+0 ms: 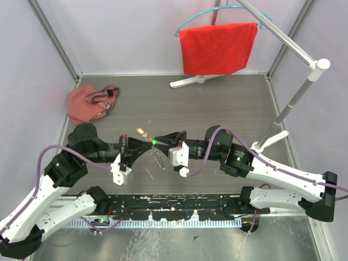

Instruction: Put the keys on the keyring

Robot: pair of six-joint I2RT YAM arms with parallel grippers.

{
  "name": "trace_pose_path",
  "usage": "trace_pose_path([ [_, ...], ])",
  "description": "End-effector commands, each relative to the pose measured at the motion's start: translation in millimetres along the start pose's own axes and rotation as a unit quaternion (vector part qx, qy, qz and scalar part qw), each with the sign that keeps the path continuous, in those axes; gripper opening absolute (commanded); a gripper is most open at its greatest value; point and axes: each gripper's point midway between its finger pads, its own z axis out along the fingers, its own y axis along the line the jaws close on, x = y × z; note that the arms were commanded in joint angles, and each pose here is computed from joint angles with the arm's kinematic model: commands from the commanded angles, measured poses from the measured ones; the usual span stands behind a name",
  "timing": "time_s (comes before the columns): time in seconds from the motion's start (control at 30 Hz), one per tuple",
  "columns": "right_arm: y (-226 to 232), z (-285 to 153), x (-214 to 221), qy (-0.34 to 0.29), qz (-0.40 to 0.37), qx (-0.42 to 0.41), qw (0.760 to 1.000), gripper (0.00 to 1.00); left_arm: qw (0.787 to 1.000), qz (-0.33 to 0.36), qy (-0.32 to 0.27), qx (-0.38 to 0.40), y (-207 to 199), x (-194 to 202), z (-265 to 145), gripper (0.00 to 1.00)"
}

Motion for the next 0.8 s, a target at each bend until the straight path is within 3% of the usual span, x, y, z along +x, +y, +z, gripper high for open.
trace_pose_path([
  [0.0,-15,-9,-9,0.009,-0.022,0.022,0.999,0.33,0.999,0.025,-0.015,-0.019,10,-7,0,0.0],
  [0.43,-13,-9,-22,-0.016,0.004,0.021,1.0,0.34,1.0,0.014,-0.01,-0.023,12,-4,1,0.0],
  [0.77,-15,3,-24,-0.024,0.007,0.026,0.999,0.29,1.0,0.006,-0.016,-0.02,11,-6,2,0.0],
])
